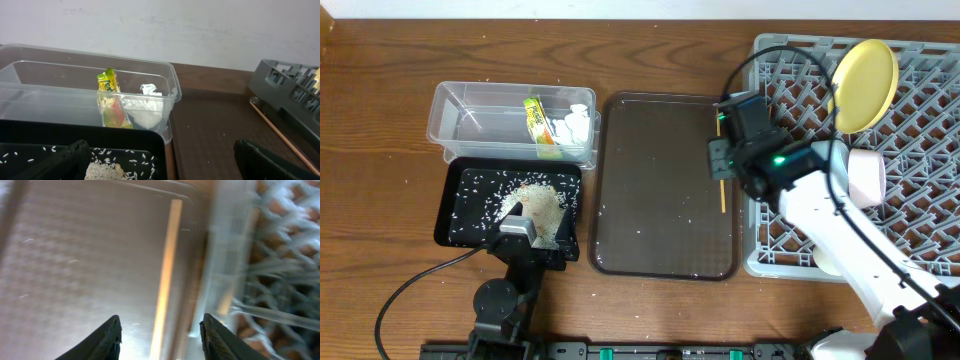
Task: Sort waste into correct bins and load items into the dishwasher rack
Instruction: 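Grasp the two wooden chopsticks on the brown tray with right gripper, then place the chopsticks into the dish rack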
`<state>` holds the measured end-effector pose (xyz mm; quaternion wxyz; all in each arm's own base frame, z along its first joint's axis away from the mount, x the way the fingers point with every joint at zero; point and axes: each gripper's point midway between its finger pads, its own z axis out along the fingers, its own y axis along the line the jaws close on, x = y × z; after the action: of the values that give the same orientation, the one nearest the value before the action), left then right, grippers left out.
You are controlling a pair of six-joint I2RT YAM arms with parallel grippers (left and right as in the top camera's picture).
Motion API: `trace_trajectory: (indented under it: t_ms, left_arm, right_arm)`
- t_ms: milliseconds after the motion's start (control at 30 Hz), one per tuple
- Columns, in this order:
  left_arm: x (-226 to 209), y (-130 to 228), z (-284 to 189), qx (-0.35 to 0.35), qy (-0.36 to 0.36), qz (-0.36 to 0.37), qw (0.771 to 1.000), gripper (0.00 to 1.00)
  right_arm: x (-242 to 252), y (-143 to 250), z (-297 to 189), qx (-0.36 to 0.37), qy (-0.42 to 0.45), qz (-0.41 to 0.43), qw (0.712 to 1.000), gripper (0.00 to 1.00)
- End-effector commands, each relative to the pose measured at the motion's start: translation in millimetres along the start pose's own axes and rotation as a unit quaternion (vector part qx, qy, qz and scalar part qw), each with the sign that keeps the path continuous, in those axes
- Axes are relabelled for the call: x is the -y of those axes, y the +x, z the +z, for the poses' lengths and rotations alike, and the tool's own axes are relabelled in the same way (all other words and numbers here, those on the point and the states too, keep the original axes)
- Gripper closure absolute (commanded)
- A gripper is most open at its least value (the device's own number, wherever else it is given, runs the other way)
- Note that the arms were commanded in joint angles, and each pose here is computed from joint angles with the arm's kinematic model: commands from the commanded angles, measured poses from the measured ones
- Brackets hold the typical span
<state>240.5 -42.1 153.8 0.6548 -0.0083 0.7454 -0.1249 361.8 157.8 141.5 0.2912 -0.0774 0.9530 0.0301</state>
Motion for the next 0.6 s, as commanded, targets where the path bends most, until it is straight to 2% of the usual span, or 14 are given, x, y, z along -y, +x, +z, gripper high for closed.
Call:
trace_trajectory:
  t_ms: [0, 100, 300, 467, 567]
  left_arm:
    - [-2.9, 15.0, 1.8, -0.018, -0.002, -0.001, 1.000, 0.06]
    - [-2.9, 15.0, 1.8, -0.018, -0.002, -0.001, 1.000, 0.06]
    - [-2.9, 15.0, 1.8, -0.018, -0.002, -0.001, 1.000, 0.06]
    - [-2.9, 15.0, 1.8, -0.018, -0.002, -0.001, 1.000, 0.06]
    - [-2.9, 15.0, 1.8, -0.018, -0.002, -0.001, 1.000, 0.06]
  right_arm:
    - [-5.2, 7.7, 16.9, -0.009, 0.033, 0.017, 0.999, 0.54]
    - [8.7, 15.2, 43.0, -0.016, 0.096, 0.030, 0.995, 0.53]
    - [10.7, 38.8, 100.6, -0.055, 0.114, 0.024, 0.992, 0.55]
    - [18.1, 59.4, 122.4, -0.088, 0.128, 0.024, 0.988, 0.61]
    - [12.6, 69.4, 126.9, -0.108, 0.113, 0.023, 0.987, 0.89]
